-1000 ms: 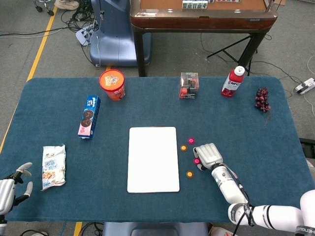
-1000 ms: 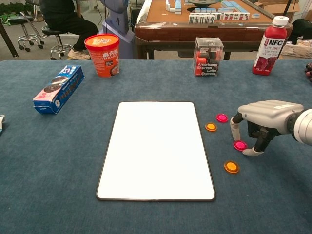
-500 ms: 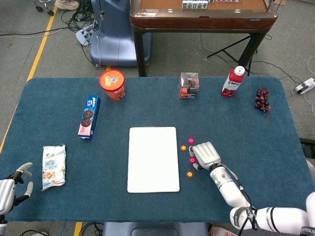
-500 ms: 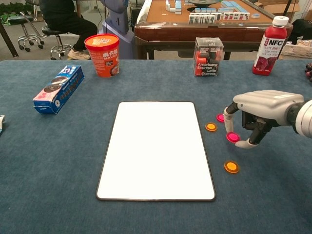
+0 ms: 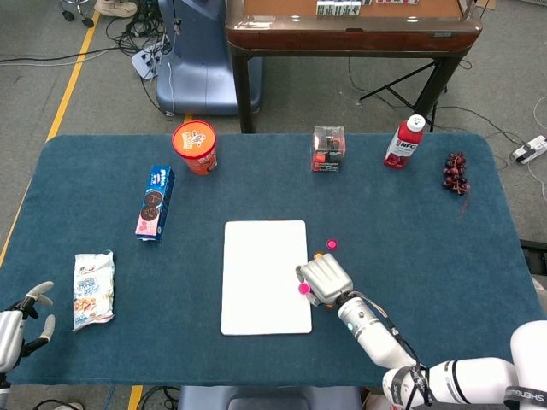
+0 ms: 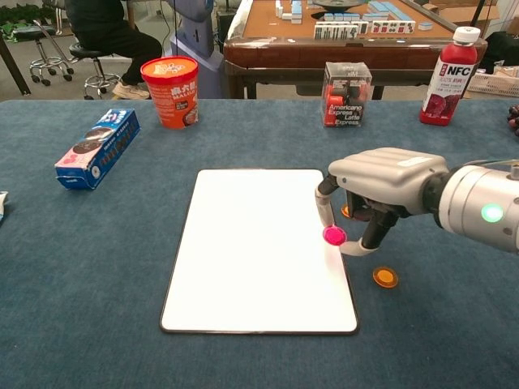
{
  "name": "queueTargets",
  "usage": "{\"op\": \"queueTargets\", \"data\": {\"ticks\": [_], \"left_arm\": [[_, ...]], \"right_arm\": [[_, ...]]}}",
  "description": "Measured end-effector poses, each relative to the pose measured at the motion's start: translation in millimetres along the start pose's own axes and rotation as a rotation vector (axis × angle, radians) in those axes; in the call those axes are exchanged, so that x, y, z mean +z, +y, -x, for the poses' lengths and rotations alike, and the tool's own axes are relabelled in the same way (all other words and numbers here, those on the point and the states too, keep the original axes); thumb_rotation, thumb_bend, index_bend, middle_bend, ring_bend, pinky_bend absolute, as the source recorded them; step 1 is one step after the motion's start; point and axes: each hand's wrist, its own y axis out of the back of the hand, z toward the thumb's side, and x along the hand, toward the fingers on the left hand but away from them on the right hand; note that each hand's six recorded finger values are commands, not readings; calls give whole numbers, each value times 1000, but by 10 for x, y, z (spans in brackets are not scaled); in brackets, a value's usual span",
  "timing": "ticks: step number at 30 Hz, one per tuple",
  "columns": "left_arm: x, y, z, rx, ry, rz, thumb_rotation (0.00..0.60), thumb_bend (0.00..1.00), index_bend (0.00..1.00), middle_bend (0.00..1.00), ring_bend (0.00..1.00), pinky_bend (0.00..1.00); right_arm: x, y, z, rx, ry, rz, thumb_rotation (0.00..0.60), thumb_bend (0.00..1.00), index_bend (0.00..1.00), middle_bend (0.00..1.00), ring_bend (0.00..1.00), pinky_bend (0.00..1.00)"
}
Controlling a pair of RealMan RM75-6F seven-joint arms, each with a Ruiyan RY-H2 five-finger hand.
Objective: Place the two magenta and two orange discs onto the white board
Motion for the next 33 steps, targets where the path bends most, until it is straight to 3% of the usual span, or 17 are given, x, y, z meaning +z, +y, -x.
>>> {"op": "queueTargets", "data": {"ticks": [7,12,16,23,33], "left_arm": [[-28,7,11,0,7,0,600,472,264,426,506,662],[-32,7,18,-3,9,-2,600,472,264,426,506,662],[-33,2,24,-4,10,-1,600,472,264,426,506,662],[-18,-13,24,-7,7,2,600,472,264,426,506,662],[6,-26,16,-8,2,4,600,472,264,426,506,662]], "right_arm": [[139,-37,41,15,21,-19,600,101,532,1000,1000,1000],[169,-74,56,28,21,-27,600,0,393,1000,1000,1000],[160,-72,57,22,16,-20,600,0,321,1000,1000,1000],[64,-31,45,-3,-7,-7,600,1,321,1000,1000,1000],[-317,62,132,-33,-109,0,600,144,321,1000,1000,1000]]}}
